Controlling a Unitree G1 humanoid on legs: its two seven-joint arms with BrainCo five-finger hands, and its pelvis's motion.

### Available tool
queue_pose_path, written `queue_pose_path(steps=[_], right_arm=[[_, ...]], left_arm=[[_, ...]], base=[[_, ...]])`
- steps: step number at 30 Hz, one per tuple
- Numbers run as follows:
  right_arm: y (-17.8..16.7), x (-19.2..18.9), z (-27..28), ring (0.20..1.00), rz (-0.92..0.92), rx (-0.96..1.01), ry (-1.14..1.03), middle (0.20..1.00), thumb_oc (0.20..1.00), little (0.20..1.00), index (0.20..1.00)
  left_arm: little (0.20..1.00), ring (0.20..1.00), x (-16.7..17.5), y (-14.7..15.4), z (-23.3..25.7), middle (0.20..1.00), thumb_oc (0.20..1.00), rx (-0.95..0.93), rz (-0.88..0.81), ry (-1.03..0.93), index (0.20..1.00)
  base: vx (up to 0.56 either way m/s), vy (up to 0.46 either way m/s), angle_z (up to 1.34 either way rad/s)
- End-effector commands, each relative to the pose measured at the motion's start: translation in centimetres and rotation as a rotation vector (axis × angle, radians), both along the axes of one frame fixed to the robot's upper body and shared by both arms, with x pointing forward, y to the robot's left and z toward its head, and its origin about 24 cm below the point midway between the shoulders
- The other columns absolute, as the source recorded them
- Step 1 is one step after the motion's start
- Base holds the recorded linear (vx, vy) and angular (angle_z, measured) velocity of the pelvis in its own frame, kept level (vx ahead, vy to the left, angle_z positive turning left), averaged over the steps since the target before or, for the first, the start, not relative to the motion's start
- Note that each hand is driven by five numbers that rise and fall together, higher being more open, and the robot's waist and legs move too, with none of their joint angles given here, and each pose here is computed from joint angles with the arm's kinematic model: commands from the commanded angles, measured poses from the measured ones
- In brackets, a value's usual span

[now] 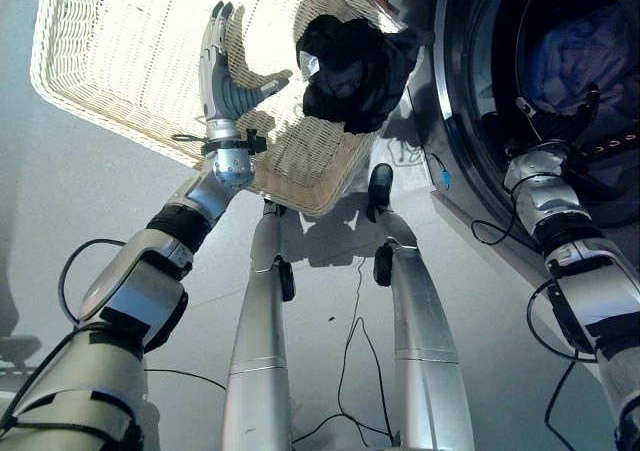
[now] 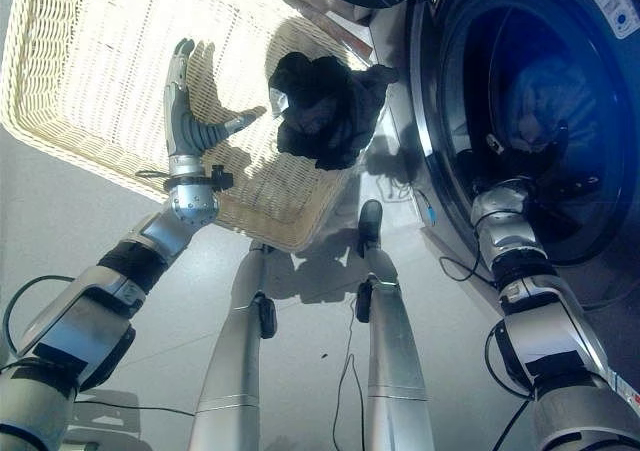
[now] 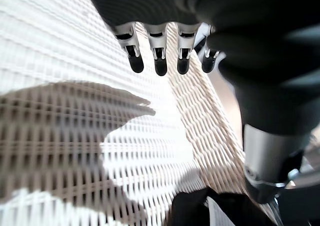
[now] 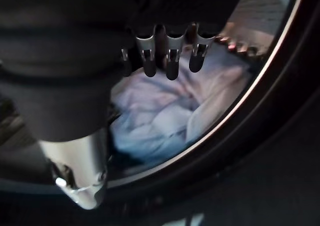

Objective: Put the clothes into the washing machine.

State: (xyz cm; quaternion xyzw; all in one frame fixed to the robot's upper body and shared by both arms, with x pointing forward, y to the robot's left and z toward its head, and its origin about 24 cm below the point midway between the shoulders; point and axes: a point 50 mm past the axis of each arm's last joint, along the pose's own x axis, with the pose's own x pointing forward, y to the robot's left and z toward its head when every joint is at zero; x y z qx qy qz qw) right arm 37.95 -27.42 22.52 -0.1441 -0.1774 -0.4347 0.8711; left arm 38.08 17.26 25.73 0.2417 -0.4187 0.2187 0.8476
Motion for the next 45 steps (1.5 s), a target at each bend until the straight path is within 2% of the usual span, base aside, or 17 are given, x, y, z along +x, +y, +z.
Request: queue_pose_path(steps=[1,10,12,13,18,23,33,45], right_arm=[[2.5,-0.7,2.5,1.0,0.002,-0.294,-0.107,1.0,1.0,1.0,1.0],[10.3,-2.2,3.6,1.0,0.262,-0.737,-0.25,1.0,1.0,1.0,1.0],[10.6,-2.3,3.6,1.0,0.27,-0.748,-0.254,1.0,1.0,1.0,1.0],[12.0,-2.7,3.8,1.0,0.311,-0.826,-0.29,1.0,1.0,1.0,1.0],[14.7,-3.3,4.7,1.0,0.395,-0.958,-0.352,1.0,1.0,1.0,1.0],[16.8,-2.5,5.7,1.0,0.439,-1.069,-0.273,1.0,1.0,1.0,1.0],[16.9,1.0,5.5,1.0,0.367,-1.205,0.059,1.0,1.0,1.0,1.0],[13.6,3.7,4.2,1.0,0.234,-1.285,0.448,1.0,1.0,1.0,1.0]], left_arm=[[1.0,1.0,-0.4,0.4,1.5,1.0,1.0,-0.19,-0.016,-0.097,1.0],[1.0,1.0,-0.7,1.3,0.8,1.0,1.0,-0.312,0.003,-0.112,1.0],[1.0,1.0,-0.7,1.3,0.8,1.0,1.0,-0.315,0.003,-0.112,1.0],[1.0,1.0,-0.8,1.3,0.5,1.0,1.0,-0.343,-0.001,-0.116,1.0],[1.0,1.0,-0.8,1.4,0.6,1.0,1.0,-0.411,-0.015,-0.124,1.0],[1.0,1.0,-0.7,1.3,1.0,1.0,1.0,-0.452,-0.022,-0.127,1.0],[1.0,1.0,-0.2,0.7,2.2,1.0,1.0,-0.448,-0.044,-0.125,1.0],[1.0,1.0,0.0,-0.1,2.7,1.0,1.0,-0.435,-0.074,-0.129,1.0]], base=[[-0.02,0.055,-0.05],[-0.01,0.016,-0.02],[0.0,0.0,0.0],[0.0,0.0,0.0],[-0.01,-0.004,0.03],[-0.01,-0.02,0.01],[0.0,-0.024,0.06],[0.0,-0.007,0.01]])
